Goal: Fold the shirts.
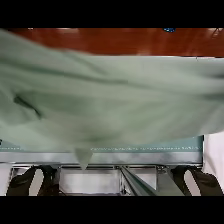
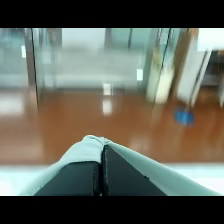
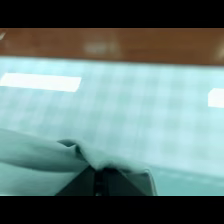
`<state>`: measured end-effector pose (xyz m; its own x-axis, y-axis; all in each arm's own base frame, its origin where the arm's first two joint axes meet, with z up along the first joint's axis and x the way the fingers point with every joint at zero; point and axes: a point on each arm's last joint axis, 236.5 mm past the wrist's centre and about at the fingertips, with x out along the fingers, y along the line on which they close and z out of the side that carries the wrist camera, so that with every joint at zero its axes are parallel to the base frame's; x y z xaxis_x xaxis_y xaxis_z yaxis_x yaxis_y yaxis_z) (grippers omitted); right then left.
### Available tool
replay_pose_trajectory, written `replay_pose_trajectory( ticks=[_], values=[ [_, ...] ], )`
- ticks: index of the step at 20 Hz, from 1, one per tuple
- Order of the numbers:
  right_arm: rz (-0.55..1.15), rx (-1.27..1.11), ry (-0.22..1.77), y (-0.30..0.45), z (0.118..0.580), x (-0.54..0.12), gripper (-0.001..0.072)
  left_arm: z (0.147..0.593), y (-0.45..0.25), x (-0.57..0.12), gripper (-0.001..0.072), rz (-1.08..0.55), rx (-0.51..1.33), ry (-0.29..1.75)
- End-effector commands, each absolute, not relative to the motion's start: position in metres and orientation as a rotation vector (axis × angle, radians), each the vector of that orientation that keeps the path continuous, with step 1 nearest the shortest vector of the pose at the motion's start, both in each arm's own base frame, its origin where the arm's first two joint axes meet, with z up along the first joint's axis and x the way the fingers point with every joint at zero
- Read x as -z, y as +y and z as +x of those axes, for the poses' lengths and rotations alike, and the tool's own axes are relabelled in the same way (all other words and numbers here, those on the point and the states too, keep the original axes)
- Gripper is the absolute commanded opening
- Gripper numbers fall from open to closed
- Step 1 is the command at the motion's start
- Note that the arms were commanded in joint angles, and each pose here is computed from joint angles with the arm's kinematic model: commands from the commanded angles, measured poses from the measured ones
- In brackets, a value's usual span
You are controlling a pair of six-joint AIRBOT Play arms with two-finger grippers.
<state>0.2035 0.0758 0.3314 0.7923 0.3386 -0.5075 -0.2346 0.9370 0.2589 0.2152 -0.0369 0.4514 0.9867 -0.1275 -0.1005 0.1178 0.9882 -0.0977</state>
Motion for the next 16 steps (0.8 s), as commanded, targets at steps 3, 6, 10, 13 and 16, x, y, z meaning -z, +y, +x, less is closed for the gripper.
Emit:
replay_pose_trajectory(
  ticks=[3, 6, 10, 13, 16],
  values=[
    [0.382, -0.360, 0.855, 0.083, 0.233, -0.199, 0.0024, 0.297, -0.031, -0.292, 0.0017, -0.241, 0.193, 0.597],
    [0.455, -0.297, 0.946, 0.066, 0.273, -0.120, 0.0024, 0.366, -0.037, -0.194, 0.0017, -0.332, 0.237, 0.795],
    [0.596, -0.267, 0.937, 0.052, 0.355, -0.057, 0.0024, 0.457, -0.044, -0.106, 0.0017, -0.390, 0.208, 0.871],
    [0.794, -0.256, 0.945, 0.051, 0.413, -0.014, 0.0024, 0.508, -0.060, -0.071, 0.0018, -0.462, 0.211, 0.858],
    [1.010, -0.258, 0.955, 0.054, 0.462, 0.017, 0.0026, 0.532, -0.076, -0.045, 0.0019, -0.528, 0.220, 0.870]
  ],
)
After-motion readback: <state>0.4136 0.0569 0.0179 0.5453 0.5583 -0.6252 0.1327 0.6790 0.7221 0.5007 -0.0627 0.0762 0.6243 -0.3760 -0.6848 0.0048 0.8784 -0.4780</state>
